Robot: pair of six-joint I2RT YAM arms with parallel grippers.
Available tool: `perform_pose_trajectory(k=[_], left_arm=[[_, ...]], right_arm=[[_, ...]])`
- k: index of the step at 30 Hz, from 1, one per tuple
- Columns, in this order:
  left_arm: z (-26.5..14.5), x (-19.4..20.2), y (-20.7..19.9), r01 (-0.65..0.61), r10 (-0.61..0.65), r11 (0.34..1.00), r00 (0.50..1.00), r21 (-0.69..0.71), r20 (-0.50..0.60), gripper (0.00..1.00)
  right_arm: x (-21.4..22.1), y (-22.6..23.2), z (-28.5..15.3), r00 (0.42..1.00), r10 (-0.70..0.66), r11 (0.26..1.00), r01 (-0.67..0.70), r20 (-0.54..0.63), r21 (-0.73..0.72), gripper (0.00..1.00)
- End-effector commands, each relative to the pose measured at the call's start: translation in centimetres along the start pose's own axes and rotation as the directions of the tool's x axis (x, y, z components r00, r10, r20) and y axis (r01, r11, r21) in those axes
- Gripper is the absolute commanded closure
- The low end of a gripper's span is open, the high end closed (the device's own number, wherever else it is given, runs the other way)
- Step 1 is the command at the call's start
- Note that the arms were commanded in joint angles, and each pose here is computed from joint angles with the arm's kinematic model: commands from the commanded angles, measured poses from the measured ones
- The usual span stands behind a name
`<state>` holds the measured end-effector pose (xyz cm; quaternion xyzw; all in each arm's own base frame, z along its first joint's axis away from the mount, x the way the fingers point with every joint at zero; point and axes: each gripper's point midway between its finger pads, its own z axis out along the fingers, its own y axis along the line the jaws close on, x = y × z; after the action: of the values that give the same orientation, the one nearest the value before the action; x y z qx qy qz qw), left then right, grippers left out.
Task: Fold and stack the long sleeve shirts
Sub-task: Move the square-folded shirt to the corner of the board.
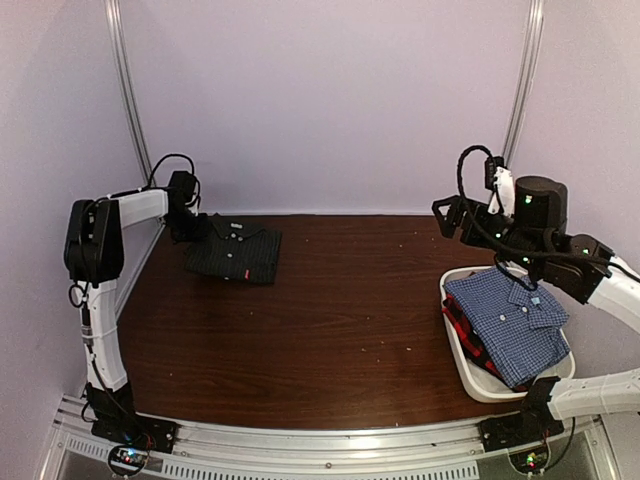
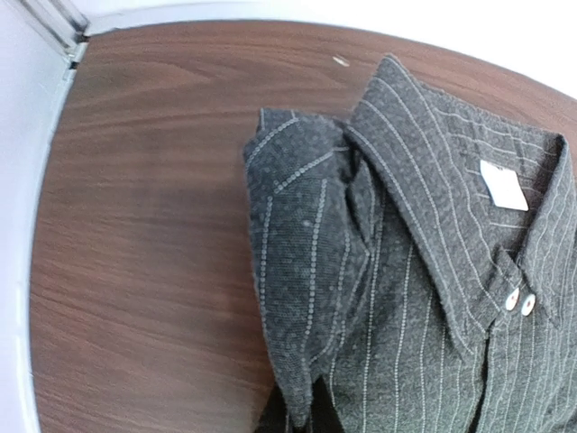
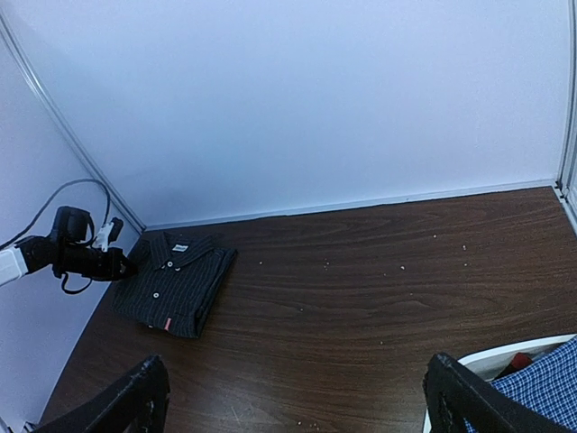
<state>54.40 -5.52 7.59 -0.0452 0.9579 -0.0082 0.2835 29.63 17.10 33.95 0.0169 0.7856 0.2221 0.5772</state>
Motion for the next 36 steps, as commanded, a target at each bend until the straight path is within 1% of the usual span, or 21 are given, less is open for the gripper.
perform_pose_trajectory(k=[1, 5, 7, 8, 12, 19, 23, 28, 30, 33, 36], left_arm=[[0.4, -2.7, 4.0, -0.031, 0.034, 0.996, 0.999, -0.08, 0.036, 1.0], [1.4, -4.0, 6.6, -0.03, 0.035, 0.993, 0.999, -0.112, 0.042, 1.0], [2.0, -4.2, 6.9, -0.039, 0.043, 0.992, 0.998, -0.12, 0.036, 1.0], [2.3, -4.3, 8.1, -0.026, 0.031, 0.991, 0.999, -0.132, 0.032, 1.0], [3.2, -4.6, 9.8, -0.025, 0.03, 0.987, 0.999, -0.161, 0.028, 1.0], [3.5, -6.1, 11.2, -0.029, 0.04, 0.98, 0.998, -0.199, 0.051, 1.0], [3.6, -6.7, 11.6, -0.027, 0.04, 0.978, 0.997, -0.205, 0.06, 0.98], [3.7, -6.9, 11.5, -0.021, 0.033, 0.981, 0.997, -0.192, 0.062, 0.82], [3.4, -7.1, 11.8, -0.008, 0.022, 0.979, 0.997, -0.202, 0.068, 0.71], [2.3, -7.7, 12.3, 0.012, 0.01, 0.972, 0.996, -0.234, 0.089, 0.48], [0.9, -8.4, 12.2, 0.028, -0.001, 0.973, 0.993, -0.23, 0.115, 0.37]], right_arm=[[-0.9, -0.1, -0.5, 1.0, -0.01, 1.0, 0.01, 0.007, 0.014, 0.0], [-1.0, 0.0, -0.4, 1.0, -0.014, 1.0, 0.014, -0.006, 0.02, 0.0], [-0.8, -0.1, -0.2, 1.0, -0.019, 1.0, 0.019, -0.017, 0.024, 0.0], [-0.7, -0.1, -0.1, 1.0, -0.018, 0.999, 0.019, -0.022, 0.028, 0.0], [-0.4, 0.0, 0.2, 1.0, -0.006, 1.0, 0.007, -0.03, 0.026, 0.0], [-0.2, -0.1, 0.9, 1.0, 0.001, 0.999, 0.0, -0.031, 0.04, 0.0], [0.1, 0.0, 1.2, 0.999, 0.002, 0.999, 0.0, -0.04, 0.041, 0.0], [0.4, -0.4, 1.5, 0.999, 0.012, 0.998, -0.009, -0.042, 0.064, 0.0], [0.6, -0.7, 1.7, 0.999, 0.016, 0.997, -0.012, -0.041, 0.077, 0.0], [0.6, -1.1, 1.6, 0.999, 0.02, 0.996, -0.017, -0.029, 0.093, 0.0], [0.4, -1.6, 1.3, 1.0, 0.025, 0.994, -0.025, -0.002, 0.108, 0.0]])
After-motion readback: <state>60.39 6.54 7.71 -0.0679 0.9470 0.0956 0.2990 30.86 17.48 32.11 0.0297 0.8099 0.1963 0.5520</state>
